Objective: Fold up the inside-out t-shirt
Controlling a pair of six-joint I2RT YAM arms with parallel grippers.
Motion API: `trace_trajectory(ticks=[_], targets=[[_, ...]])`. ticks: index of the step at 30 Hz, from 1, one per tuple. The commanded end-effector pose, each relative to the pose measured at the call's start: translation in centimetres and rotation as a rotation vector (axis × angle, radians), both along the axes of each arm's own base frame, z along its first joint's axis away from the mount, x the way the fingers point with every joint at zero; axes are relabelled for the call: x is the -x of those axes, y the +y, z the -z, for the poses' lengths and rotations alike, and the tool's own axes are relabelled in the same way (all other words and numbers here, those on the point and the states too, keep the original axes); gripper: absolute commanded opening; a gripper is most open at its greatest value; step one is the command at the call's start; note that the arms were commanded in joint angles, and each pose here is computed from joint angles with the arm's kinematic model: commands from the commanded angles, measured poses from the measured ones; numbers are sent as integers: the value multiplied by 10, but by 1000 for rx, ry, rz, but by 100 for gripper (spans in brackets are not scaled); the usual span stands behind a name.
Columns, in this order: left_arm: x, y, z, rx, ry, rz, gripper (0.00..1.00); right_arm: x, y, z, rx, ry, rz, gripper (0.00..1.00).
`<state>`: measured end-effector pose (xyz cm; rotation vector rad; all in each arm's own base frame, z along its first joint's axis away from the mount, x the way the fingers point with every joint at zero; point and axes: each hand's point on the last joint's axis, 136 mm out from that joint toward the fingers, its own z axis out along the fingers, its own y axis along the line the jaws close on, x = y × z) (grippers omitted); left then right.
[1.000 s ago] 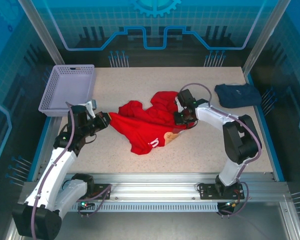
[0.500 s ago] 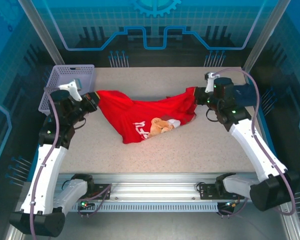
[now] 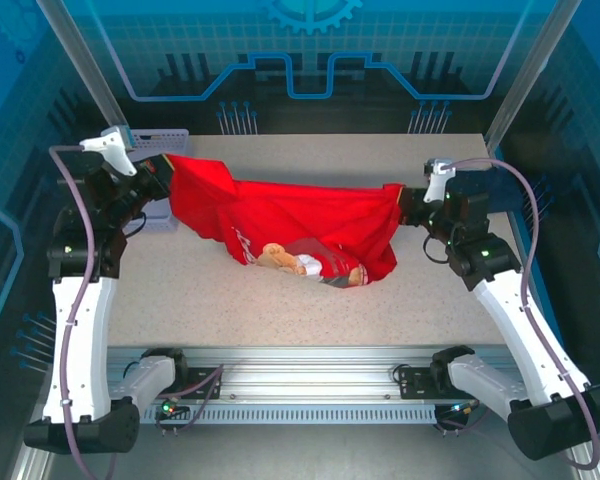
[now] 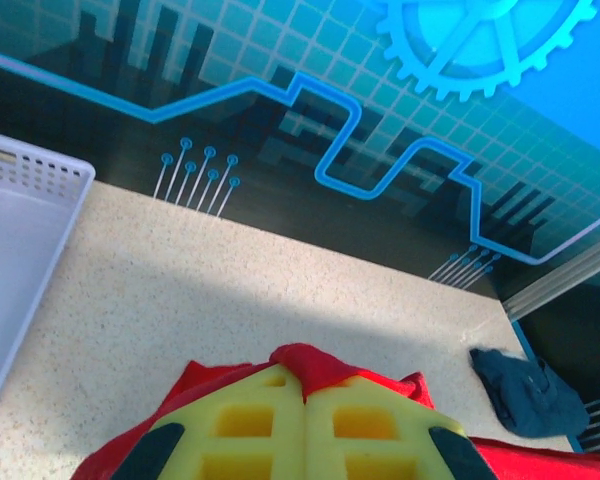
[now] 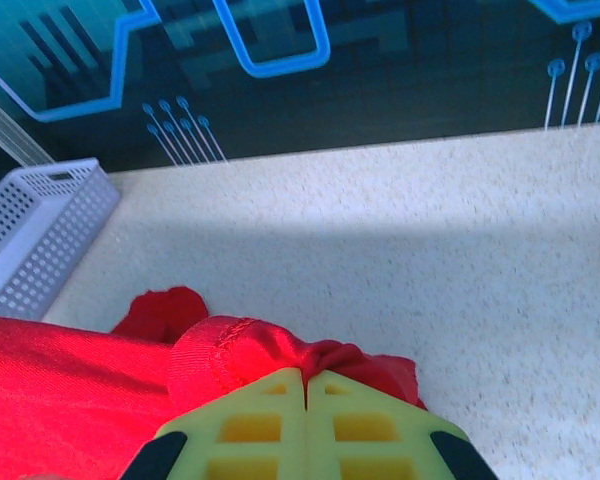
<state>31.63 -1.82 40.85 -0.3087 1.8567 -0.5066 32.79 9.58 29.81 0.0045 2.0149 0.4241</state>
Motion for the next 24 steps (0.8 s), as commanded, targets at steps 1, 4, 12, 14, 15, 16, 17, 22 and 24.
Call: trace_trajectory(ticks=[1,4,12,14,15,16,17,22,24], targets=[[-3,-8,42,24,99,59,0,2,-13,63,40,182,67,4],[-5,-20,77,86,179,122,0,-3,-22,111,79,326,113,7],[-1,-23,119,80,268,147,0,-14,-10,193,101,602,41,20],[-1,-24,122,84,272,153,0,-8,-9,204,114,639,29,26],[-2,-24,123,83,274,154,0,-5,-10,207,126,648,30,30],[-2,-24,123,84,273,156,0,-2,-12,210,140,656,37,34],[-3,-25,124,85,273,159,0,2,-13,213,152,665,39,38],[-6,-28,127,103,283,178,0,25,1,229,199,703,9,46],[-6,-29,127,104,281,182,0,32,4,235,258,705,16,47]])
